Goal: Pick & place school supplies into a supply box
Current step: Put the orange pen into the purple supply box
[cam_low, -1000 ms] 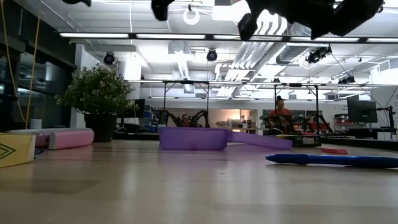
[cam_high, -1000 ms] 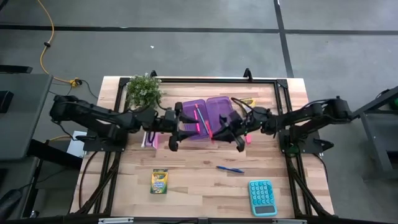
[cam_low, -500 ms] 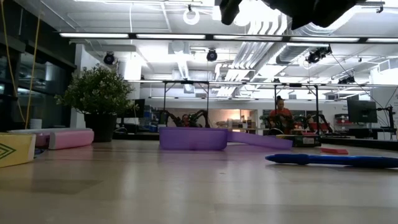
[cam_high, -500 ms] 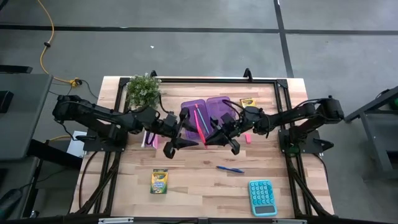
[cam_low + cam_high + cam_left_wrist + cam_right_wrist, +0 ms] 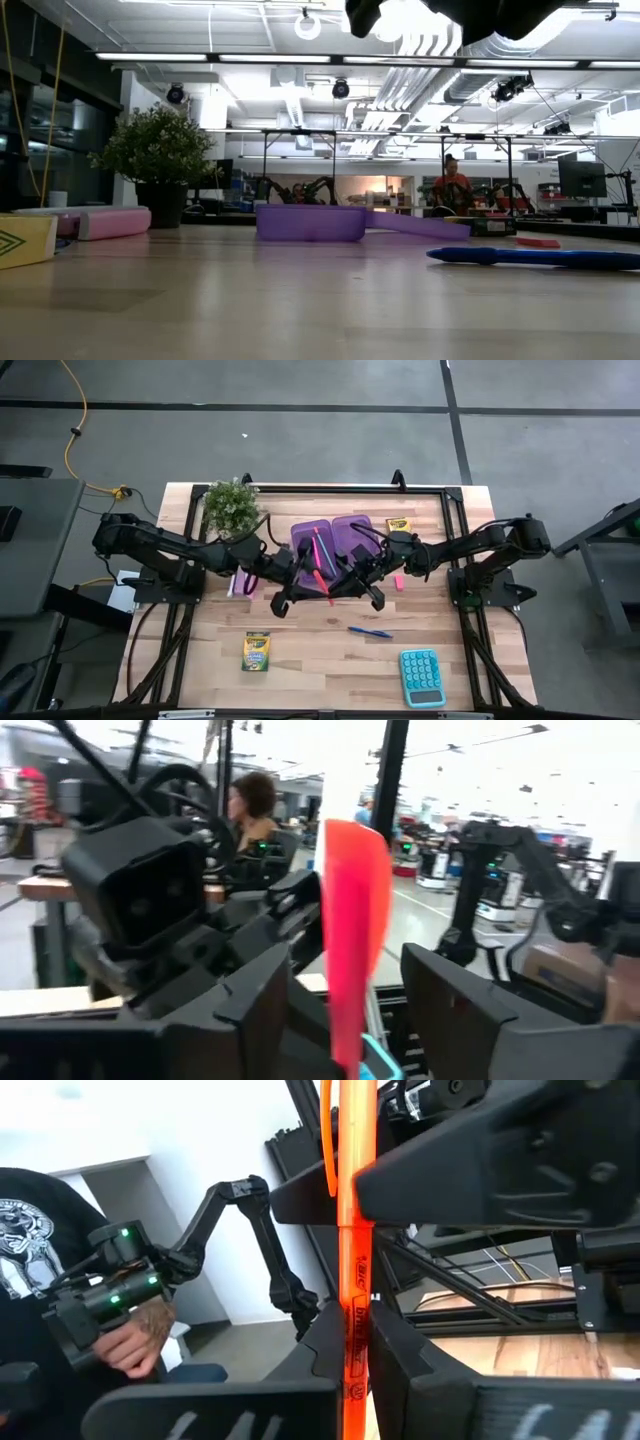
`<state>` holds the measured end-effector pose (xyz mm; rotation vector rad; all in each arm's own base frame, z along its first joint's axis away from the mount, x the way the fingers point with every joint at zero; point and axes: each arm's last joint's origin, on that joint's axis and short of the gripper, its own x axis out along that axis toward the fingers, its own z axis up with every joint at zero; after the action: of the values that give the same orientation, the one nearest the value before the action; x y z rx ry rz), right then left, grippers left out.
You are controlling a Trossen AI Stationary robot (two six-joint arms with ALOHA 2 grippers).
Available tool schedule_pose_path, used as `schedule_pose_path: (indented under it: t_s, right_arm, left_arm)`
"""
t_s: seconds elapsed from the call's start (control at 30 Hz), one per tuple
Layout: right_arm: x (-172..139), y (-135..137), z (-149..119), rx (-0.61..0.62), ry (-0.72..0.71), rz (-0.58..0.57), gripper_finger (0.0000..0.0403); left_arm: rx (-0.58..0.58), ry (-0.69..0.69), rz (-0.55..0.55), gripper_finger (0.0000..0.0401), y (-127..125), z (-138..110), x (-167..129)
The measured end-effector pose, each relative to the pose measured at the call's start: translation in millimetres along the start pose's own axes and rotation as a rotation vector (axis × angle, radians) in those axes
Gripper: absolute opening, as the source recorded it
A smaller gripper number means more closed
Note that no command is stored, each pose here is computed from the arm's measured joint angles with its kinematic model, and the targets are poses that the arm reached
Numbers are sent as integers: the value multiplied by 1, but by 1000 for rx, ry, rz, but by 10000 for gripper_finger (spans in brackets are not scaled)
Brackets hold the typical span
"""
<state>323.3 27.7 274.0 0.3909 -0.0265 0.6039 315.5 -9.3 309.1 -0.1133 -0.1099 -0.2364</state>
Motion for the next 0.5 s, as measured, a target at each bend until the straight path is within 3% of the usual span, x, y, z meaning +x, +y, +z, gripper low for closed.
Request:
schedule_pose_path:
  t_s: [0.13, 0.5]
  right_arm:
    - [0, 0, 0, 0, 3, 8, 3]
    - [0, 1, 0, -1, -1, 13, 3]
  left_arm:
    - [0, 6, -47, 142, -1, 0, 0]
    - [36, 4, -45, 49, 0, 0, 0]
